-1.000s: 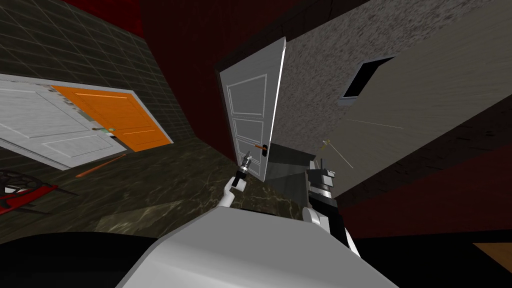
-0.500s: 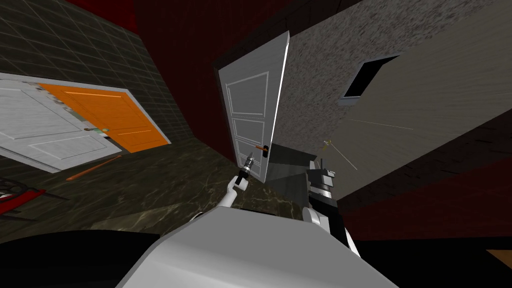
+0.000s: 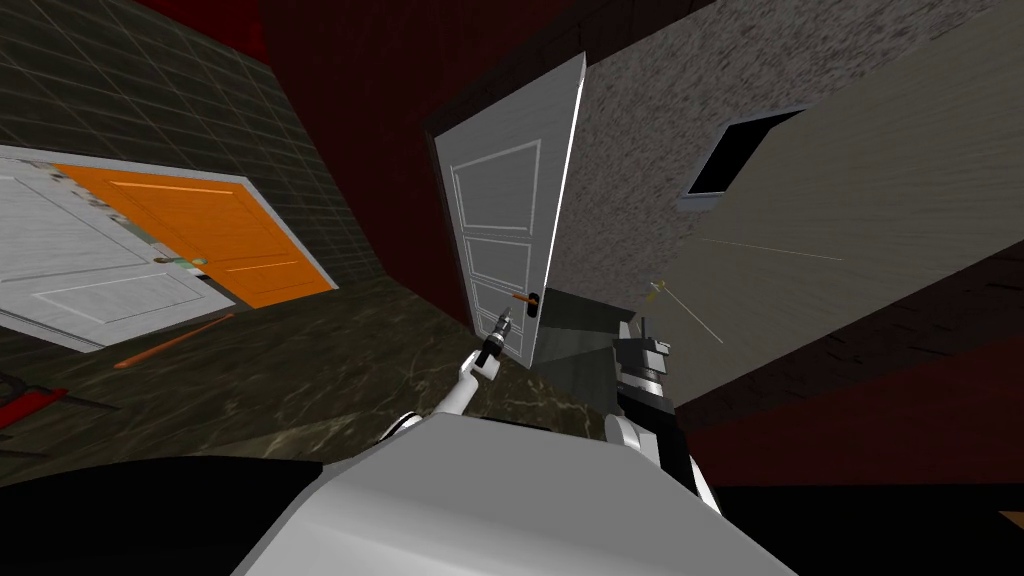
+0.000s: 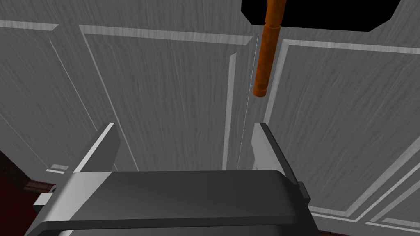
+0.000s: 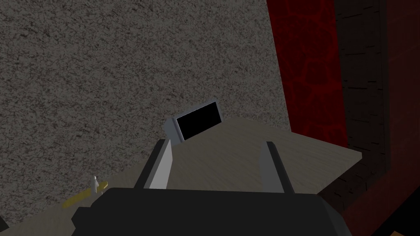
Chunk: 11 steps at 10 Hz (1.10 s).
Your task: Push the door open
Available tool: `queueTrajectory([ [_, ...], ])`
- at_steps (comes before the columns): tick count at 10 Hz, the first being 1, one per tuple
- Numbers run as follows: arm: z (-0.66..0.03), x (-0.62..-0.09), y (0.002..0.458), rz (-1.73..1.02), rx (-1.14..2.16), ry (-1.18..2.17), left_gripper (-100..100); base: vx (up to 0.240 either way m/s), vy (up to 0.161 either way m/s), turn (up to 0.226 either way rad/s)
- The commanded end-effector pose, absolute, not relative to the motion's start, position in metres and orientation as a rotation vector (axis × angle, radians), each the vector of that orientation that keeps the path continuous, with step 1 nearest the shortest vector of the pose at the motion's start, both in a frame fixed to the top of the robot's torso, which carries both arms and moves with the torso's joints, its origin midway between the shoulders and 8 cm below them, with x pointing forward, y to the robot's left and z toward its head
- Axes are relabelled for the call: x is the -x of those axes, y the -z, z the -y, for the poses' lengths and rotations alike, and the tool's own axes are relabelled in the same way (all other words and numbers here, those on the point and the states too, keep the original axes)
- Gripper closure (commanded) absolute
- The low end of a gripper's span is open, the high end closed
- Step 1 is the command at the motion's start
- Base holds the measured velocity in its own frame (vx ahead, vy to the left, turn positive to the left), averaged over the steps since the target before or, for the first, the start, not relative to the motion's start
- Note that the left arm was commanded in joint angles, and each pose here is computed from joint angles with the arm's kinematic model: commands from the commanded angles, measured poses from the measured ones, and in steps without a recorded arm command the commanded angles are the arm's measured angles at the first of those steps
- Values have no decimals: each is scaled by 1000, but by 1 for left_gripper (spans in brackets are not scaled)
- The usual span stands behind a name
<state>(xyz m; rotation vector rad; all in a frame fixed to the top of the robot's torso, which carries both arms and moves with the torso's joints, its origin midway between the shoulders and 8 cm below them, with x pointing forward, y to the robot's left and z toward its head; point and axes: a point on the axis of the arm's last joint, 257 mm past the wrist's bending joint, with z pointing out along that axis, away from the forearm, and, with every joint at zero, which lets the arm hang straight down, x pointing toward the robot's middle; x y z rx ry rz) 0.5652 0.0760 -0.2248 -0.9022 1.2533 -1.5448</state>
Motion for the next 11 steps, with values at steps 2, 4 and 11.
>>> queueTrajectory([
  [2,-65,-570,237,-1296,919,1541,-100,55,52,-24],
  [4,-53,-575,251,-1347,935,1536,-100,72,50,-23],
  [11,-22,-582,282,-1465,969,1519,-100,70,47,-21],
])
